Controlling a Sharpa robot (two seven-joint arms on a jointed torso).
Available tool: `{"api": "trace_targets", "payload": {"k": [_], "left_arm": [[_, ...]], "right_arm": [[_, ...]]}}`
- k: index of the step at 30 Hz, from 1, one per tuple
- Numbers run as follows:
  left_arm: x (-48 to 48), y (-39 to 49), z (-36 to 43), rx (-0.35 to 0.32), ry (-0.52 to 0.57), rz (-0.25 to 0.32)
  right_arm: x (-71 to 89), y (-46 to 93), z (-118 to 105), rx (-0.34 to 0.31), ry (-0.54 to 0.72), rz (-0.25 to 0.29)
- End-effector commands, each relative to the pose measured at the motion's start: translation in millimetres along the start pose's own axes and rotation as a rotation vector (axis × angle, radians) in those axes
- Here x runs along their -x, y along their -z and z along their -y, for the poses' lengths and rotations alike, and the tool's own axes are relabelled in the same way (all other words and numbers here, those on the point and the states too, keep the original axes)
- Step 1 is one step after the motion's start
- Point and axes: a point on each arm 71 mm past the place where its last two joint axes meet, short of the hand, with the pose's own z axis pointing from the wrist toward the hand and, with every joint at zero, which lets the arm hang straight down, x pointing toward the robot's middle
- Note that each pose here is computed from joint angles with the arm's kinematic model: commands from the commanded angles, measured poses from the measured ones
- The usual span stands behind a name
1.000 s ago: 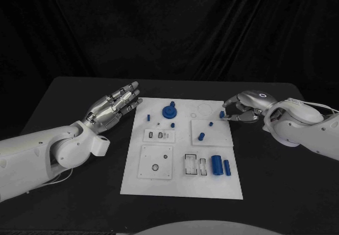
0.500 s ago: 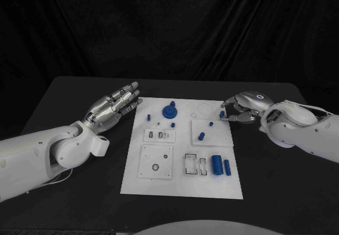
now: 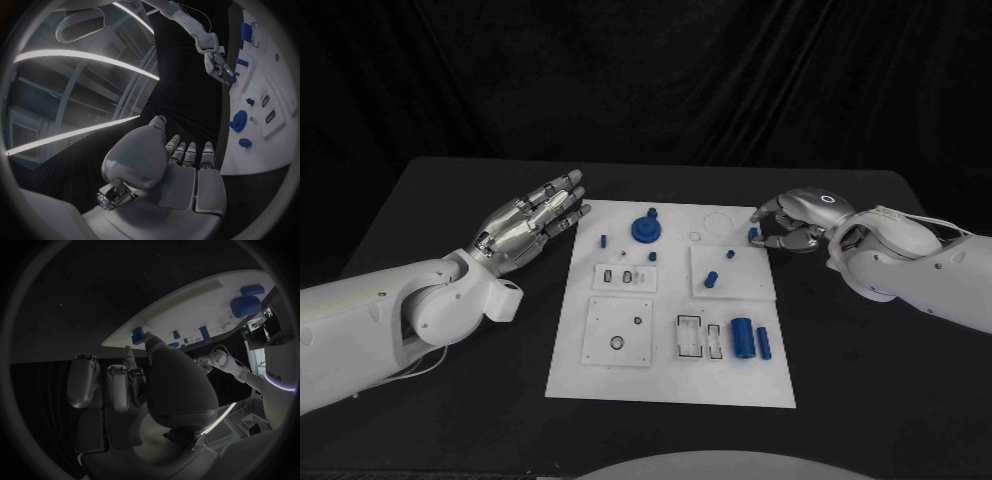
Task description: Assemble the parts on the task board
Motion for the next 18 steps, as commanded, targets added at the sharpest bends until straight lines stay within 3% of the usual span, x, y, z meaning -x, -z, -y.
{"api": "trace_targets", "payload": {"k": [1,18], "left_arm": [[-1.8,0.1,-1.0,-0.003,0.015,-0.014],[-1.5,2.2,-4.4,0.005,0.020,-0.012]], "right_arm": [[-1.7,0.1,1.4,-0.018,0.000,0.001],[-5.5,-2.2,-0.9,-0.013,-0.001,-0.004]]}}
